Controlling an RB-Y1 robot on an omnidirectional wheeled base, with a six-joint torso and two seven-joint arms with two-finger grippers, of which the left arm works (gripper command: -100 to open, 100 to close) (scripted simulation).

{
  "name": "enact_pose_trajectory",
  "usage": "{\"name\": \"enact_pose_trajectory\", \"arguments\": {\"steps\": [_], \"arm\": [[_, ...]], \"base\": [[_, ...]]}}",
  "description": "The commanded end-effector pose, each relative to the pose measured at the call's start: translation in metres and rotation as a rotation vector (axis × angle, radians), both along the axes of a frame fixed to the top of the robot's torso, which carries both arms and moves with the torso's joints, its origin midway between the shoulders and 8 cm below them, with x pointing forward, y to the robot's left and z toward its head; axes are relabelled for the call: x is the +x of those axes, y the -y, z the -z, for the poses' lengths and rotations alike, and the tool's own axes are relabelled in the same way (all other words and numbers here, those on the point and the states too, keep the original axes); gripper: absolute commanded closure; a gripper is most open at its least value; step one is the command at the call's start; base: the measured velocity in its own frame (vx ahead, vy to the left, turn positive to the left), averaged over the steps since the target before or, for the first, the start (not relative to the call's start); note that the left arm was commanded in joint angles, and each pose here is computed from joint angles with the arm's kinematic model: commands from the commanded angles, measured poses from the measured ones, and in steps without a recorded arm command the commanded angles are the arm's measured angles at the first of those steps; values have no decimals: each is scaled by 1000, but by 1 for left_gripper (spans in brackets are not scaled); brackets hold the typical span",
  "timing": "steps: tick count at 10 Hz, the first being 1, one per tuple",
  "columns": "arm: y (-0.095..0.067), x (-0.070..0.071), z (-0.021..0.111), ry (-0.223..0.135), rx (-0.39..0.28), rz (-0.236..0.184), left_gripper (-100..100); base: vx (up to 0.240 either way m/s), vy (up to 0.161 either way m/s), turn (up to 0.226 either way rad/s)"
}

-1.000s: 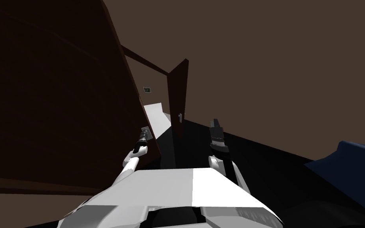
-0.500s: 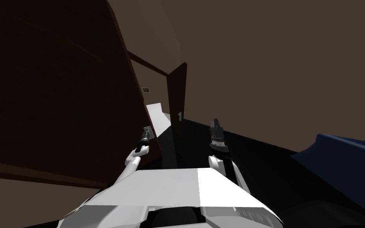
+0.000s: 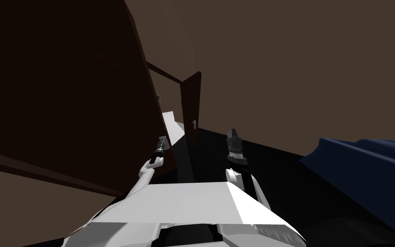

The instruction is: Pull the door open

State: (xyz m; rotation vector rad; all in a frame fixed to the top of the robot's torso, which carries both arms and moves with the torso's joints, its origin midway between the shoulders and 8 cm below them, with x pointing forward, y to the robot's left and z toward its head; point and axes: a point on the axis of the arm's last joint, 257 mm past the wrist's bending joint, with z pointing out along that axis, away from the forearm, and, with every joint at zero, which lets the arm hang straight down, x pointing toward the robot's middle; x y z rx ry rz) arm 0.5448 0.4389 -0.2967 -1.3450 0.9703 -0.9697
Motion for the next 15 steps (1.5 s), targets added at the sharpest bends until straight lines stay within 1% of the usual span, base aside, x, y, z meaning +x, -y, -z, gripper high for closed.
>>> {"name": "enact_pose_trajectory", "arguments": {"steps": [1, 2, 3, 4, 15], "arm": [[6, 2, 0, 0, 0, 13, 100], [10, 4, 0, 1, 1, 21, 100], [9, 3, 1, -1, 0, 18, 100], [15, 4, 3, -6, -2, 34, 100], [41, 14, 0, 1, 1, 117, 100]], "base": [[-188, 10, -26], [-168, 26, -24], [-71, 8, -24], [-127, 43, -100], [-185, 44, -78]]}}
